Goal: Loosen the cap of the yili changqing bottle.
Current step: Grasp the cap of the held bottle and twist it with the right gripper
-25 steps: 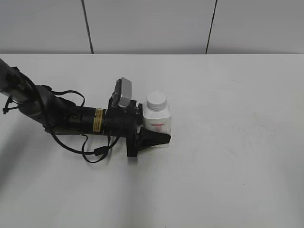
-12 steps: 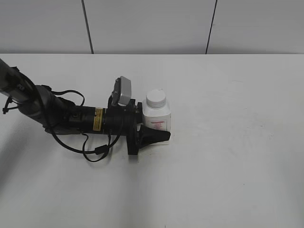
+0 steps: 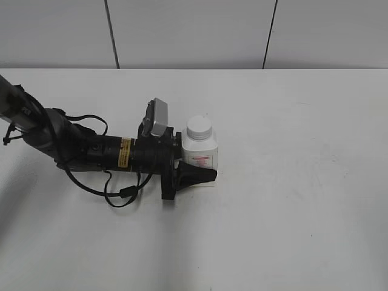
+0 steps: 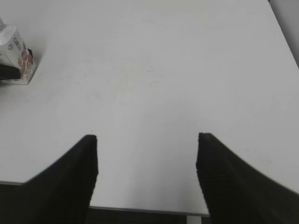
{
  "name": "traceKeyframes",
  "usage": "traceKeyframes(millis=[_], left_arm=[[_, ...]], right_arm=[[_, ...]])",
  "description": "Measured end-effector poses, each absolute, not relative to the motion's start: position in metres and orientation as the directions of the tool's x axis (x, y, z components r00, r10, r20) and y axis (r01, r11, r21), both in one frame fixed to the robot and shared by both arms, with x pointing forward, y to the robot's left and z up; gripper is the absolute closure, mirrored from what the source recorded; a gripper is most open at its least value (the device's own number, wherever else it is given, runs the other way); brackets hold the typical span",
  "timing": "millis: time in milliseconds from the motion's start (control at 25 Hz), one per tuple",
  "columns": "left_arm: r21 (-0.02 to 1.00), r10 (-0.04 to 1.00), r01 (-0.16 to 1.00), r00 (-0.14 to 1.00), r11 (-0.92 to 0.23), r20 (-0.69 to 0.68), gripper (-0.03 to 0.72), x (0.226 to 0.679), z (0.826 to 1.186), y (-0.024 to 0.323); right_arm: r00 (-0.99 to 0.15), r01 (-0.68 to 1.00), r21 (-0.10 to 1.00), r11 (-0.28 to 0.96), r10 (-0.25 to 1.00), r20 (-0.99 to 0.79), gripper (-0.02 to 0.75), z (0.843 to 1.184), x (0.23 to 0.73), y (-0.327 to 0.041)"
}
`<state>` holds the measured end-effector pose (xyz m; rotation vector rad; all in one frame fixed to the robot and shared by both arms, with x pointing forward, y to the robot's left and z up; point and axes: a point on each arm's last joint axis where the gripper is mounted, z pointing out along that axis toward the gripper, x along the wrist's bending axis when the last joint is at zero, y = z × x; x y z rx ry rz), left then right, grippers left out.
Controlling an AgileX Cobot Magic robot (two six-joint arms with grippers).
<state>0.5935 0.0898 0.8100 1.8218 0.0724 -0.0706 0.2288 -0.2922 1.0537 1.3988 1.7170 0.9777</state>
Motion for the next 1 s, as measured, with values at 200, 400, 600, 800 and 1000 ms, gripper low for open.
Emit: traceKeyframes(millis=[200, 400, 600, 800, 1000], left_arm=[[0.964, 0.001, 0.08, 0.997, -0.253, -0.083, 0.272, 0.593, 0.81, 0.09], [0.964, -0.002, 0.08, 0.997, -0.253, -0.083, 0.273, 0.593, 0.81, 0.09], [0.964, -0.003, 0.079, 0.997, -0.253, -0.083, 0.276, 0.592, 0.81, 0.09], [0.964, -0.005, 0.078, 0.997, -0.253, -0.082, 0.276, 0.592, 0.81, 0.09], [0.964, -0.005, 0.078, 0.997, -0.253, -0.082, 0.276, 0.592, 0.81, 0.09]], right_arm=[[-0.164, 0.451, 0.883, 0.132, 0.984, -0.063, 0.212, 1.054, 0.229, -0.293], [-0.151, 0.452, 0.887, 0.092, 0.988, -0.026, 0.212, 1.055, 0.229, -0.292], [-0.119, 0.558, 0.829, 0.036, 0.992, 0.037, 0.212, 1.068, 0.251, -0.291], [-0.107, 0.672, 0.74, 0.033, 0.993, 0.053, 0.212, 1.092, 0.29, -0.289], [-0.104, 0.758, 0.651, 0.042, 0.993, 0.056, 0.212, 1.111, 0.338, -0.287]])
